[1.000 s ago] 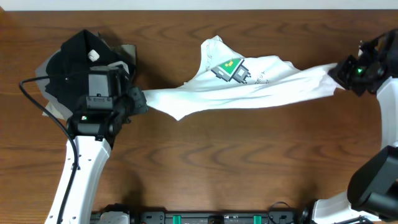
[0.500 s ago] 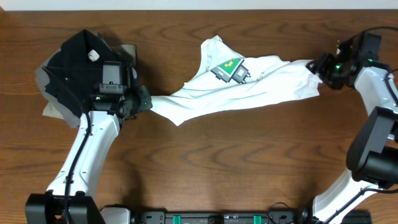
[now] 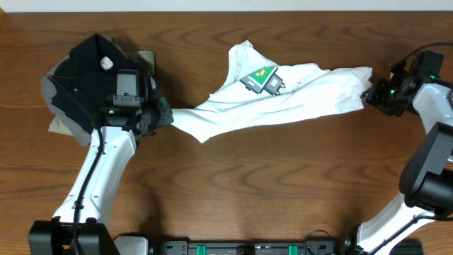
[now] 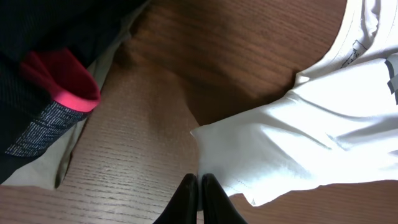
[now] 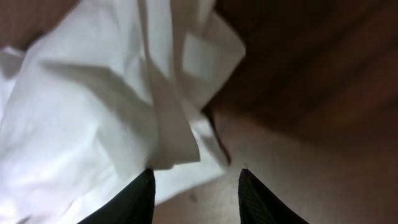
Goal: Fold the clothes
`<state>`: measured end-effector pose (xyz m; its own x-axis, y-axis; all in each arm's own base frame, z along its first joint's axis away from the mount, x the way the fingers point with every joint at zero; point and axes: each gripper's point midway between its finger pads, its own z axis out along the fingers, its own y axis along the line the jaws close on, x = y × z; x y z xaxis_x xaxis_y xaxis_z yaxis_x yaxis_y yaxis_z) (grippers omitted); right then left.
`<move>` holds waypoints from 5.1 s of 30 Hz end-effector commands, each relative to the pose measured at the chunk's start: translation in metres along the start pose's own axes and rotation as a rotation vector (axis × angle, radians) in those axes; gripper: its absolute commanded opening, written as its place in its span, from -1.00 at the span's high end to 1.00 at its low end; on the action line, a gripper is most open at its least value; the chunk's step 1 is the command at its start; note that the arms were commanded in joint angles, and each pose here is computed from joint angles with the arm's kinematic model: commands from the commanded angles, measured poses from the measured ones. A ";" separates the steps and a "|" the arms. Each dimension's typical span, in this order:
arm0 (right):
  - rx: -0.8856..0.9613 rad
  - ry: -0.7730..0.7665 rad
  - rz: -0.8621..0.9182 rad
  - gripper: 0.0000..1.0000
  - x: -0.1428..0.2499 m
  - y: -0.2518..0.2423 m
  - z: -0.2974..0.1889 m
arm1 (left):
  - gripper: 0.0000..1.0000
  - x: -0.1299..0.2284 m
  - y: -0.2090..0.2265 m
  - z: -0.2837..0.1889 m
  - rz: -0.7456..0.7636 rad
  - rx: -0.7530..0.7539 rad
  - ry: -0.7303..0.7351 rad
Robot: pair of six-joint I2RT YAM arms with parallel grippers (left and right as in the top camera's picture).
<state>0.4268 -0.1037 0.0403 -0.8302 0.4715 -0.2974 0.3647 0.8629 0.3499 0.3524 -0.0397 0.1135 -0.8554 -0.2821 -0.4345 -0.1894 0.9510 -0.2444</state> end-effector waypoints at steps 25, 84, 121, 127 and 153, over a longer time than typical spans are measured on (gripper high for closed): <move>-0.403 -0.461 -0.114 -0.12 -0.086 0.073 -0.026 | 0.86 -0.012 -0.001 -0.004 0.017 0.000 -0.043; -0.213 -0.076 -0.060 0.98 0.014 0.034 0.033 | 0.83 -0.010 -0.002 -0.004 0.016 0.006 -0.036; -0.174 -0.141 -0.106 0.15 0.014 0.067 -0.052 | -0.19 0.123 -0.066 0.074 0.609 0.114 0.415; -0.156 -0.145 -0.104 0.10 0.013 0.064 -0.051 | -0.04 0.131 -0.071 0.067 0.682 0.070 0.418; -0.152 -0.154 -0.106 0.09 0.011 0.064 -0.052 | 0.30 0.121 -0.092 0.081 0.969 0.037 0.316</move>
<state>0.4188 -0.0554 0.1059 -0.7790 0.4158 -0.4694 0.2050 0.8763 0.4360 0.2992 -0.1706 0.0165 -0.7514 0.6237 -0.2153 0.6314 0.7744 0.0396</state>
